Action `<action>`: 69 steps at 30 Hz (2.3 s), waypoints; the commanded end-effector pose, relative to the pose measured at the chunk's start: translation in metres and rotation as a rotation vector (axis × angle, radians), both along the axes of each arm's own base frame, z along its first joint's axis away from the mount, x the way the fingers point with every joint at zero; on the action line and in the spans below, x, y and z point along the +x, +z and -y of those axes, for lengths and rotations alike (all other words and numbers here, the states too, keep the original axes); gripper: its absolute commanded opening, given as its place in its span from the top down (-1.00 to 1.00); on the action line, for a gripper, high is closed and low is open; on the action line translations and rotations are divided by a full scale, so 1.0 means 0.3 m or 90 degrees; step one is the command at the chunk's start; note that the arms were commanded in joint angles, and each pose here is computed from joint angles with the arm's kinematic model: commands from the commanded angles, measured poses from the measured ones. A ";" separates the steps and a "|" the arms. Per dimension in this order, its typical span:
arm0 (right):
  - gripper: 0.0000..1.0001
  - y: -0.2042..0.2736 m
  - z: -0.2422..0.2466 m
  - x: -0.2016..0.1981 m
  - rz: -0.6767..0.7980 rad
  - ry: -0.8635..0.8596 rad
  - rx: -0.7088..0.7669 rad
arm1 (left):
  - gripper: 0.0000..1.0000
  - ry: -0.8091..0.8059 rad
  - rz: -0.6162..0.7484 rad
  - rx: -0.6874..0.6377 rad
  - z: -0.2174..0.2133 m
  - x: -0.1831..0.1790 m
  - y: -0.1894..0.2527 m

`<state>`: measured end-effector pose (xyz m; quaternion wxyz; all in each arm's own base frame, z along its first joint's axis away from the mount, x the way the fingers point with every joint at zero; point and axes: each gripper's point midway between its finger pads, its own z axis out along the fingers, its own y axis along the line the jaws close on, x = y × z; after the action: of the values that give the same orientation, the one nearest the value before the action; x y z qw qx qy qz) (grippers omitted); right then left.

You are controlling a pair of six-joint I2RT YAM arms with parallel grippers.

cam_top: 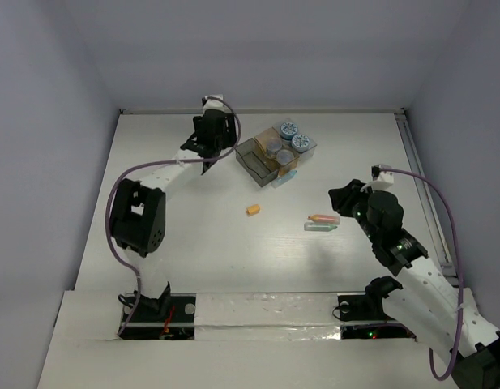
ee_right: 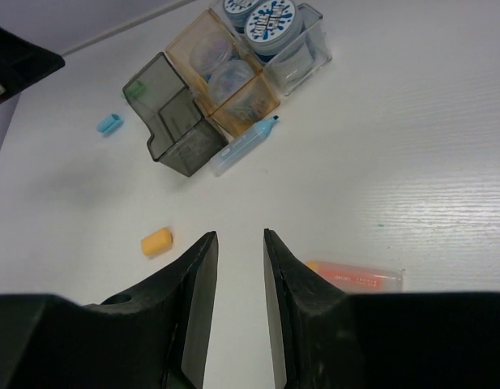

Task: Sort the stationery into containers
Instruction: Pick up the pen cap from the center of the board.

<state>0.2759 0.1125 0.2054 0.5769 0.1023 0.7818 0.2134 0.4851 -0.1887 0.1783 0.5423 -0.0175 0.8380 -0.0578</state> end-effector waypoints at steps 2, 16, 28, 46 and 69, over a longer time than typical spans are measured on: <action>0.29 0.039 -0.036 0.006 0.029 0.032 0.017 | -0.28 -0.024 -0.092 0.036 -0.020 0.074 -0.055; 0.28 0.029 -0.061 0.004 0.023 0.057 0.019 | -0.01 -0.133 -0.184 0.167 -0.079 0.242 -0.175; 0.27 0.018 -0.066 0.010 0.017 0.059 0.015 | 0.11 -0.185 -0.228 0.202 -0.083 0.235 -0.292; 0.25 0.006 -0.079 0.017 0.011 0.069 0.014 | 0.12 -0.239 -0.252 0.242 -0.065 0.272 -0.392; 0.24 0.003 -0.079 0.021 0.010 0.068 0.011 | 0.49 -0.231 -0.269 0.239 -0.112 0.289 -0.444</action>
<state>0.2777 0.1337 0.1927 0.5486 0.0703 0.7966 0.2441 0.5785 -0.1639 0.0483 0.3457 0.2240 0.9112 0.0065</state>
